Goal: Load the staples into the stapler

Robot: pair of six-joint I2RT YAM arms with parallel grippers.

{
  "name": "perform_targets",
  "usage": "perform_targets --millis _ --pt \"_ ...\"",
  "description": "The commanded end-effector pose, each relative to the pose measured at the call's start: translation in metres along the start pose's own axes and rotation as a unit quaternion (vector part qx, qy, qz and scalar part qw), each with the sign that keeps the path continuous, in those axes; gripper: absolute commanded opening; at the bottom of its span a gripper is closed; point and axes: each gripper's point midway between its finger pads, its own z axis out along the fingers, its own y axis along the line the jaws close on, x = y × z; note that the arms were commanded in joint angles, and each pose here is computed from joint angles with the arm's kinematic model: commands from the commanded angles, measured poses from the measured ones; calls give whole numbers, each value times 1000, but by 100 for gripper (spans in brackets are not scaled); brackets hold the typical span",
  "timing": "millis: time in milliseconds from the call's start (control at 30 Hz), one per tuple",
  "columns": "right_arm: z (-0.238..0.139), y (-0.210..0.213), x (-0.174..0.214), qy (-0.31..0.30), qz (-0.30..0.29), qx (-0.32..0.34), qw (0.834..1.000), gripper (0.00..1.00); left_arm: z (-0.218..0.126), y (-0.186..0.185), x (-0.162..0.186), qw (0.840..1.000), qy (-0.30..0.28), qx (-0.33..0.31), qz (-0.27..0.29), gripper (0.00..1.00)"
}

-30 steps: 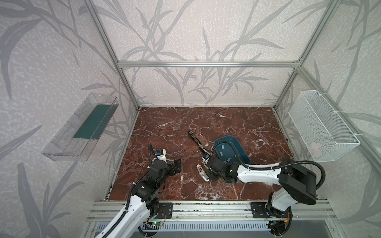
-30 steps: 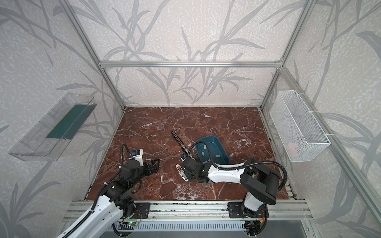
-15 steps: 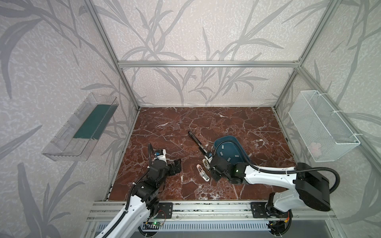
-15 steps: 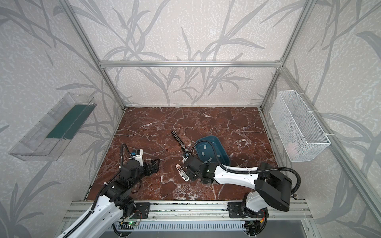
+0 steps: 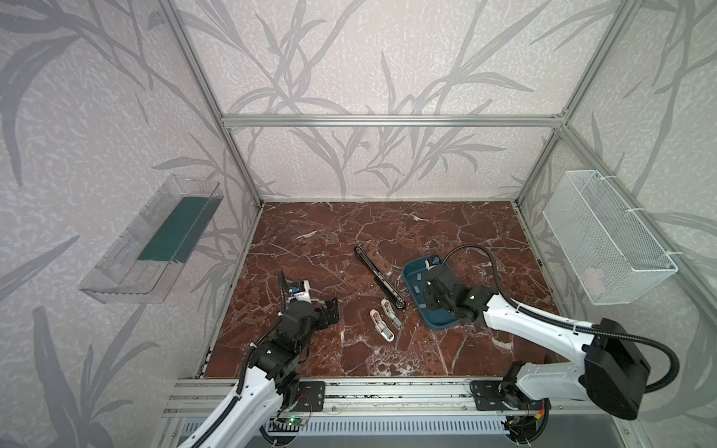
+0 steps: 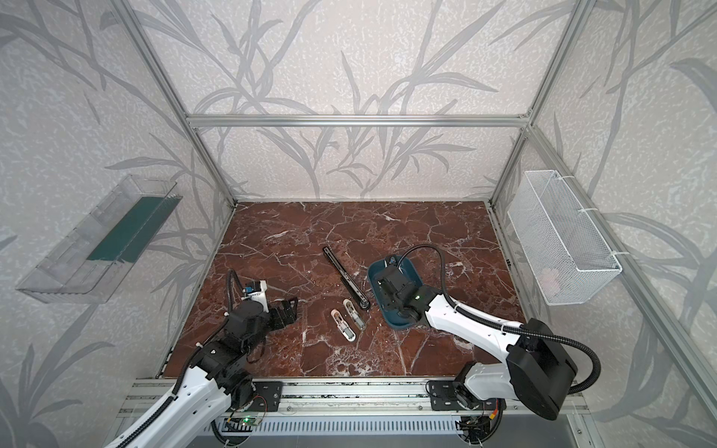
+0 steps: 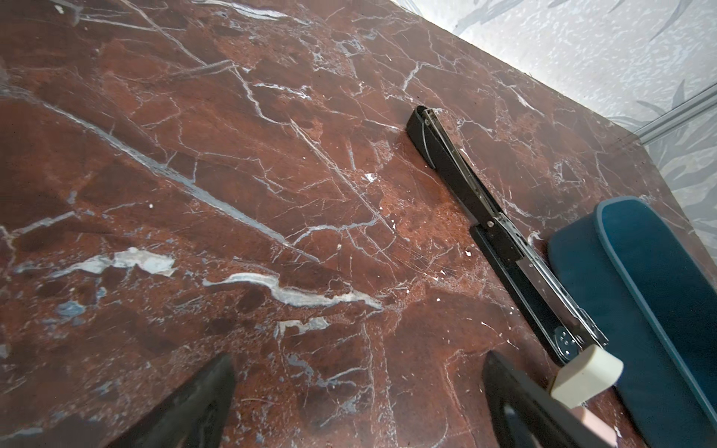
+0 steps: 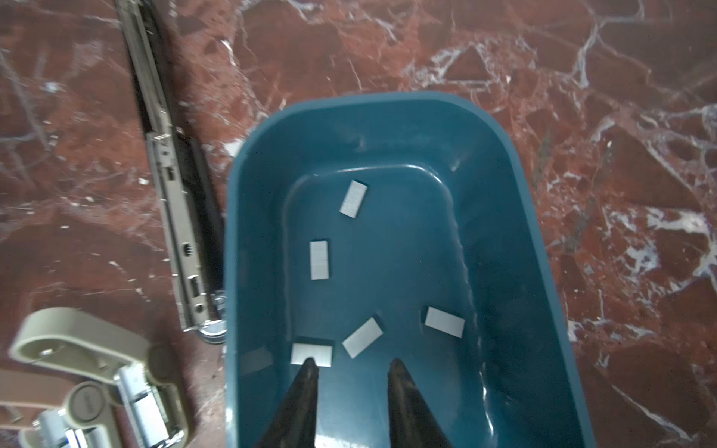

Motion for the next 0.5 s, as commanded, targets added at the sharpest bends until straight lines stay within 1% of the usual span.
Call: perform_targets --millis 0,100,267,367,467 --pt "14 -8 -2 38 17 5 999 32 3 8 -6 1000 -14 -25 0 99" --pt "28 -8 -13 57 34 4 998 34 5 8 -3 1000 -1 -31 3 99" --pt "42 -5 -29 81 29 28 996 35 10 7 1 999 14 -34 3 99" --pt "51 -1 -34 84 31 33 995 37 11 6 3 999 20 -32 3 99" --pt "64 -1 -33 105 33 49 993 37 12 4 3 999 23 -28 4 99"
